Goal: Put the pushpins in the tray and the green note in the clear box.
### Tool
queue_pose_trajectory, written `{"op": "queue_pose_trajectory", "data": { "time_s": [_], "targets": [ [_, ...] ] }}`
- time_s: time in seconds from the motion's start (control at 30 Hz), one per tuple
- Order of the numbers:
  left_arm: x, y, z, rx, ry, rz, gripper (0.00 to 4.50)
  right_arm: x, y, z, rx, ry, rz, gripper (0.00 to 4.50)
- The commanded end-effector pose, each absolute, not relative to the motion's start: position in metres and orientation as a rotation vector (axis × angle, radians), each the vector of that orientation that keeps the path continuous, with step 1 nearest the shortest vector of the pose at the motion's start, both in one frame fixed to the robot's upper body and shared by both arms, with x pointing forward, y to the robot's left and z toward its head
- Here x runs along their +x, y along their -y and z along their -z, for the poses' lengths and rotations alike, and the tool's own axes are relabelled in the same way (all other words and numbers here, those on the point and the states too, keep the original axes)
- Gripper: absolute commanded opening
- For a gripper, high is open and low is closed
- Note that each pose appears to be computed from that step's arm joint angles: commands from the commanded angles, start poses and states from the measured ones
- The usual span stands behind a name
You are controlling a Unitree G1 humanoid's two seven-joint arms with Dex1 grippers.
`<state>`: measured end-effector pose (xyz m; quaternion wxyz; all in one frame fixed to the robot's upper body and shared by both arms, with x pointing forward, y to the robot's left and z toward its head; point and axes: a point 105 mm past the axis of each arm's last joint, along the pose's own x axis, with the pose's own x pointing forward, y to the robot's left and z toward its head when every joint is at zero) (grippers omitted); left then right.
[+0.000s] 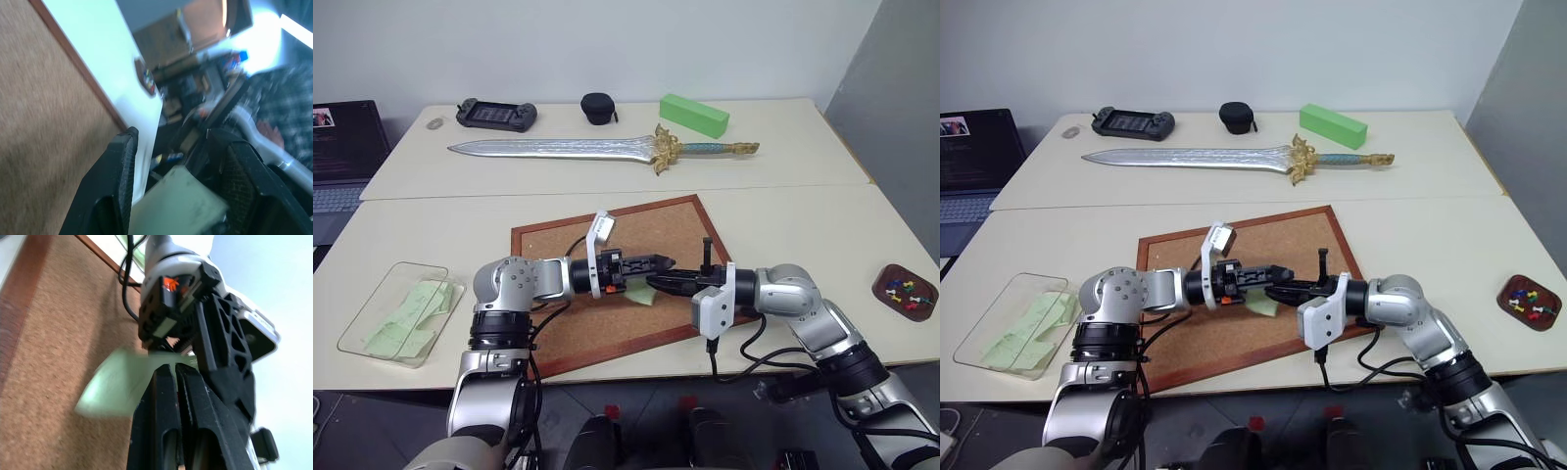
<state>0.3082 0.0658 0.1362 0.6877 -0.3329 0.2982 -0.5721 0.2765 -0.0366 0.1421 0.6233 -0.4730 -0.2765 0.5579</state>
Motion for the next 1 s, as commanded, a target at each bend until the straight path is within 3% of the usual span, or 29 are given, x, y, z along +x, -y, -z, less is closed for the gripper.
{"op": "queue_pose_trajectory", "data": {
  "time_s": [0.03, 0.13, 0.27, 0.5, 1.0],
  "targets": [
    [0.316, -0.077, -0.142, -0.697, -0.614, 1.267, 2.36, 0.278, 0.039, -0.157, -1.064, 0.680, -1.234, 0.00],
    [0.323, -0.084, -0.145, -0.690, -0.586, 1.244, 2.36, 0.279, 0.043, -0.160, -1.038, 0.670, -1.215, 0.00],
    [0.337, -0.099, -0.157, -0.660, -0.488, 1.196, 2.36, 0.283, 0.055, -0.172, -0.816, 0.559, -1.146, 0.00],
    [0.327, -0.101, -0.177, -0.490, -0.347, 1.271, 2.36, 0.295, 0.069, -0.198, -0.567, 0.464, -1.006, 0.00],
    [0.312, -0.082, -0.173, -0.482, -0.326, 1.357, 2.36, 0.305, 0.069, -0.227, -0.497, 0.483, -0.930, 0.00]
  ]
}}
